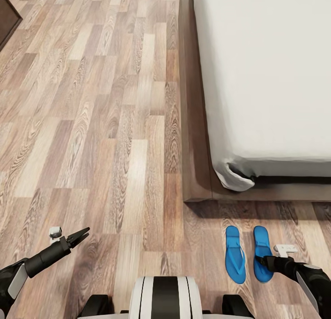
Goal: In the bedroom, move the book from the bed onto either nightstand, and place the two sandals side by side next to the bed.
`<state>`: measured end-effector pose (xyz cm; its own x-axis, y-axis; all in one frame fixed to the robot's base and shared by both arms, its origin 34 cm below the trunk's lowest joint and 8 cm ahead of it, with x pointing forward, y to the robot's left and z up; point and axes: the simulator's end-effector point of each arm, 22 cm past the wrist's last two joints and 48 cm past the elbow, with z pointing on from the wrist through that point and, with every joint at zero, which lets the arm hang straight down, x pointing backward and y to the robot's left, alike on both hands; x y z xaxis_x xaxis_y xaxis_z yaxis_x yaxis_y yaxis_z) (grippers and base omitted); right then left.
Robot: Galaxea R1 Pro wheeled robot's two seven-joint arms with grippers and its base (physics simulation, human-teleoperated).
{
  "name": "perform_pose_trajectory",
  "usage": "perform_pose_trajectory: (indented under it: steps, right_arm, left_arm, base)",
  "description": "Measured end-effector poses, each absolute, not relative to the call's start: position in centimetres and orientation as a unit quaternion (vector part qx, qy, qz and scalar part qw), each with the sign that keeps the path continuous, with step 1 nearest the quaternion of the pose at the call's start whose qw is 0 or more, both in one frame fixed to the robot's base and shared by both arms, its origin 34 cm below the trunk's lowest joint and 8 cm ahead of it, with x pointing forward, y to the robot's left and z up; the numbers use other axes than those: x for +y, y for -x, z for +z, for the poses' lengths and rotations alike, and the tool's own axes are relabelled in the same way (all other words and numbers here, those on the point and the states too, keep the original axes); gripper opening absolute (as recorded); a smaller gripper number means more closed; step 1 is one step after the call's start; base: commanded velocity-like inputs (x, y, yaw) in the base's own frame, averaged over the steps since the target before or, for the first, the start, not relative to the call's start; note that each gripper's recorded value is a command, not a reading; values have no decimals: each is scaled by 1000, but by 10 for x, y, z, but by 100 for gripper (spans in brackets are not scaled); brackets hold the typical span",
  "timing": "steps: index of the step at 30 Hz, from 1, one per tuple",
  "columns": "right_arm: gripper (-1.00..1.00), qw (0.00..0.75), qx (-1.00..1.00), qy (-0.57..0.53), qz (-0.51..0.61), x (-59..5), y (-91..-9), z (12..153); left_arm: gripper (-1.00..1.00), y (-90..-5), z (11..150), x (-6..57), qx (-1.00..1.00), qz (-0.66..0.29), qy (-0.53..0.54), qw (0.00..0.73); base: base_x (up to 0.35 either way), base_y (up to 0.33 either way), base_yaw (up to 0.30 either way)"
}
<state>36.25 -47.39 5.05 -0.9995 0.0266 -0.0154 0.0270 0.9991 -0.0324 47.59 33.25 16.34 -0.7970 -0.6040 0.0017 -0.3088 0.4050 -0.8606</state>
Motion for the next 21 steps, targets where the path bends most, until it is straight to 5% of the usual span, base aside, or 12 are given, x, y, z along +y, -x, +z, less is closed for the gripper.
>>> perform_pose_trajectory:
  steps: [21]
  right_arm:
    - [-100,-2,1000,-14,-16,-474,-354,45]
  left_arm:
    - [100,-469,155,332,825,-467,282,149]
  base:
    - [0,0,0]
